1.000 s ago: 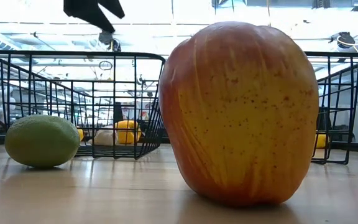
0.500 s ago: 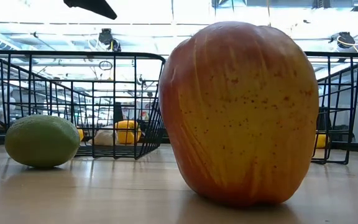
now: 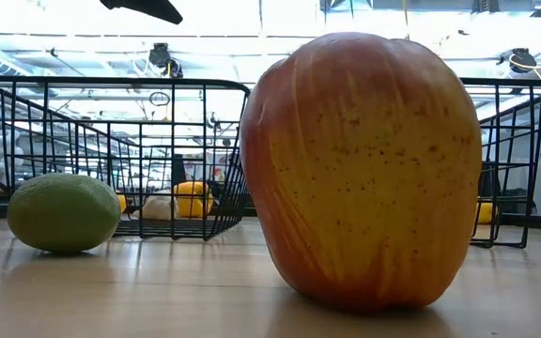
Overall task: Sort produce into baskets
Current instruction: Put the red chili pepper into the left black wire basket
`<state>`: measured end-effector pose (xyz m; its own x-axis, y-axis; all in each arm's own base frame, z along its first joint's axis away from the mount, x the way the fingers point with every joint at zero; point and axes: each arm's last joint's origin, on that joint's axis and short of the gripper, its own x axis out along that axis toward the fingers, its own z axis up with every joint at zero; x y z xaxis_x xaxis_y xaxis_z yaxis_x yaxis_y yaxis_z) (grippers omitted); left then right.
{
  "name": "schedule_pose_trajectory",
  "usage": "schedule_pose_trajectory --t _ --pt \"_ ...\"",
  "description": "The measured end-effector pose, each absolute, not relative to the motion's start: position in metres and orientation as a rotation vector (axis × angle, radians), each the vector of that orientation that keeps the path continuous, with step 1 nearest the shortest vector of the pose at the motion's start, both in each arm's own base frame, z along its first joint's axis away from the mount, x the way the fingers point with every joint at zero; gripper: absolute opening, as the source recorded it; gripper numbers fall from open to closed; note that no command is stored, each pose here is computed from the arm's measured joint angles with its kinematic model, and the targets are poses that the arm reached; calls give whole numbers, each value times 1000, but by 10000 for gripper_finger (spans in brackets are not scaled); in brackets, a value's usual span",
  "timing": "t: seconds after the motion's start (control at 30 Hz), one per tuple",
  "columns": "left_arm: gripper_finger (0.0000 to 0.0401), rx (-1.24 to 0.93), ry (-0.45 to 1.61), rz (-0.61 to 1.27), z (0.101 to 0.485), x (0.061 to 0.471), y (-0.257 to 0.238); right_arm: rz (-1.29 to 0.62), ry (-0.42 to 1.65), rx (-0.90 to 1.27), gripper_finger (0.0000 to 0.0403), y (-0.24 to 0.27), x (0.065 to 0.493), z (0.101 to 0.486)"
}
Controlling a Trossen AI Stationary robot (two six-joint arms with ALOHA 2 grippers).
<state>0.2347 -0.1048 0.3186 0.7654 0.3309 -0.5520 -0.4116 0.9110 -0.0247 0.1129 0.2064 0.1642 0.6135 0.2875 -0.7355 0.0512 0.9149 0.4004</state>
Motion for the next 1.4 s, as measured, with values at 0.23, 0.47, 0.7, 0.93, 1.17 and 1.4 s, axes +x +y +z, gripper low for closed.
schedule_pose_trajectory --t 0.23,0.47,0.7,0.93,1.17,1.4 --pt "331 -130 575 400 318 235 -105 99 963 286 315 204 121 146" --pt "331 -127 576 400 318 235 -105 85 1095 256 308 202 125 130" --pt "331 -122 575 403 318 235 -104 71 1091 250 237 203 126 127" --pt "331 -122 575 403 318 235 -104 77 1104 310 161 205 126 128" --pt "331 -119 571 411 319 235 -103 158 1133 406 136 217 130 137" --pt "331 -114 518 426 323 243 -97 237 1072 493 144 232 139 172"
